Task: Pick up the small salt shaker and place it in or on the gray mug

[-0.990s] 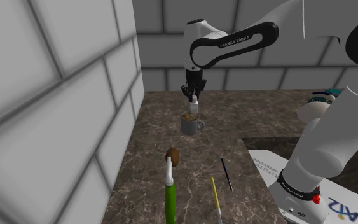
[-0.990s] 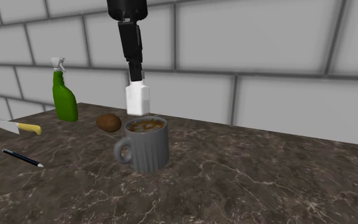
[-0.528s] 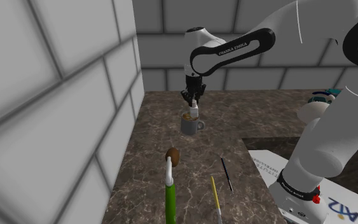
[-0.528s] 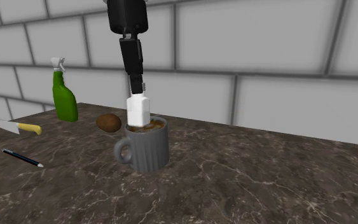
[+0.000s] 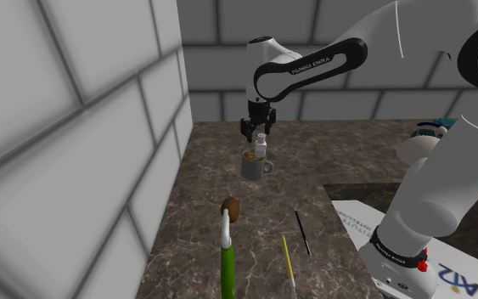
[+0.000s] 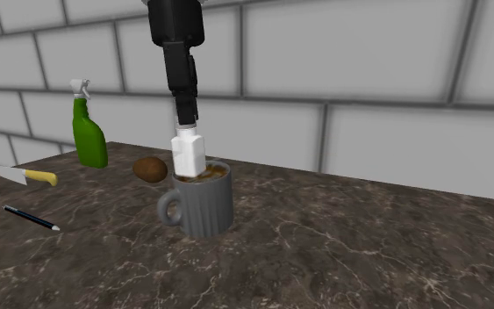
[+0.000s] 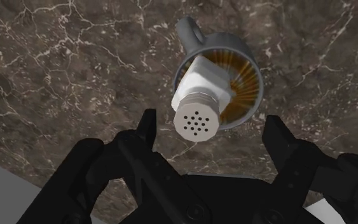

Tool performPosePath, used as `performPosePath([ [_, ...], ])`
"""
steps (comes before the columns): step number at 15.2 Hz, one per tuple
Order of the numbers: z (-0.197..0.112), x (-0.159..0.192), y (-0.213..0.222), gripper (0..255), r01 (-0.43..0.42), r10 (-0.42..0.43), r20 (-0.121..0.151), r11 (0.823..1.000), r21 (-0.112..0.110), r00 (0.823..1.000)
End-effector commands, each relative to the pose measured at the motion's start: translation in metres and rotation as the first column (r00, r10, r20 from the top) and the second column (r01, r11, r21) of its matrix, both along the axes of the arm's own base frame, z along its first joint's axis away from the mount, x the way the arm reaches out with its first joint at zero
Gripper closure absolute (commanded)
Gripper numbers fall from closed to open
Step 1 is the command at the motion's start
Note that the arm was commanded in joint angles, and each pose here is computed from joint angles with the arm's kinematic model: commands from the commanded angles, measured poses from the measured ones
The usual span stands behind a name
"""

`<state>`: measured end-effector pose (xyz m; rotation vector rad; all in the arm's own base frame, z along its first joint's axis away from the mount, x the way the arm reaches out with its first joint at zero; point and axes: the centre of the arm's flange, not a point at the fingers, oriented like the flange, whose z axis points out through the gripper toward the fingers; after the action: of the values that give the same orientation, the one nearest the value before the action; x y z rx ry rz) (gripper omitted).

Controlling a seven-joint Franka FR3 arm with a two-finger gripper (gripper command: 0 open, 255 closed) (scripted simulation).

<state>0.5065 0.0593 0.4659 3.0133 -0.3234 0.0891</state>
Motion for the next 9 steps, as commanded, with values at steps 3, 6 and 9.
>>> performPosePath([
  [3, 0.0, 0.0, 0.0, 0, 0.0, 0.0, 0.0, 1.0, 0.0, 1.0],
  [6, 0.039, -0.002, 0.005, 0, 0.0, 0.0, 0.0, 1.0, 0.0, 1.0],
  [9, 0.05, -0.002, 0.006, 0, 0.0, 0.0, 0.0, 1.0, 0.0, 1.0],
])
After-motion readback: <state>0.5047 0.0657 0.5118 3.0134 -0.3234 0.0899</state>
